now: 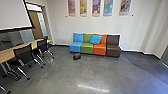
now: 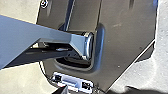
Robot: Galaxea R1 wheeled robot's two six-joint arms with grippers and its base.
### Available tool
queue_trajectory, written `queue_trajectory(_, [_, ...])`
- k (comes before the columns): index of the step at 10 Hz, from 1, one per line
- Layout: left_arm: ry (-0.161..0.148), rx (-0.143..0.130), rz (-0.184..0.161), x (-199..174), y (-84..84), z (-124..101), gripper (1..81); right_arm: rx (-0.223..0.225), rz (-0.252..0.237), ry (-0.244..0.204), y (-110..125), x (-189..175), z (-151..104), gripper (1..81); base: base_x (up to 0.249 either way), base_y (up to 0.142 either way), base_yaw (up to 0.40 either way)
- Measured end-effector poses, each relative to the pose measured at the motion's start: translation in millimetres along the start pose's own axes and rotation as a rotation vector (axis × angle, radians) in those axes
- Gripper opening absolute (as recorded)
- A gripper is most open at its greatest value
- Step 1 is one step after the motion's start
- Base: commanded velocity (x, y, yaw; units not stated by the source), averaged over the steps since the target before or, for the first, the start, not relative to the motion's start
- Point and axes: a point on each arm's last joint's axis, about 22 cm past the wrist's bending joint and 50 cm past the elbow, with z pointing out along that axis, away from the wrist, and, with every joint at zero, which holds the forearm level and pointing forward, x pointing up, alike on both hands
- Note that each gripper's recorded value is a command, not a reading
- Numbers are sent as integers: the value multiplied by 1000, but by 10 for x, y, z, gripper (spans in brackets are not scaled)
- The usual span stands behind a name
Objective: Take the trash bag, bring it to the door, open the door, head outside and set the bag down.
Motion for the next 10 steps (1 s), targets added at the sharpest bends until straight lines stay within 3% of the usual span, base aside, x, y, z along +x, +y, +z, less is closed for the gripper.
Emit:
queue_trajectory(4, [0, 1, 0, 0, -7, -2, 811, 0, -1, 3, 2, 23, 2, 811, 159, 64, 0])
queue_trajectory(10, [1, -2, 0, 7, 16, 6, 811, 0, -1, 2, 2, 22, 2, 811, 148, 0, 0])
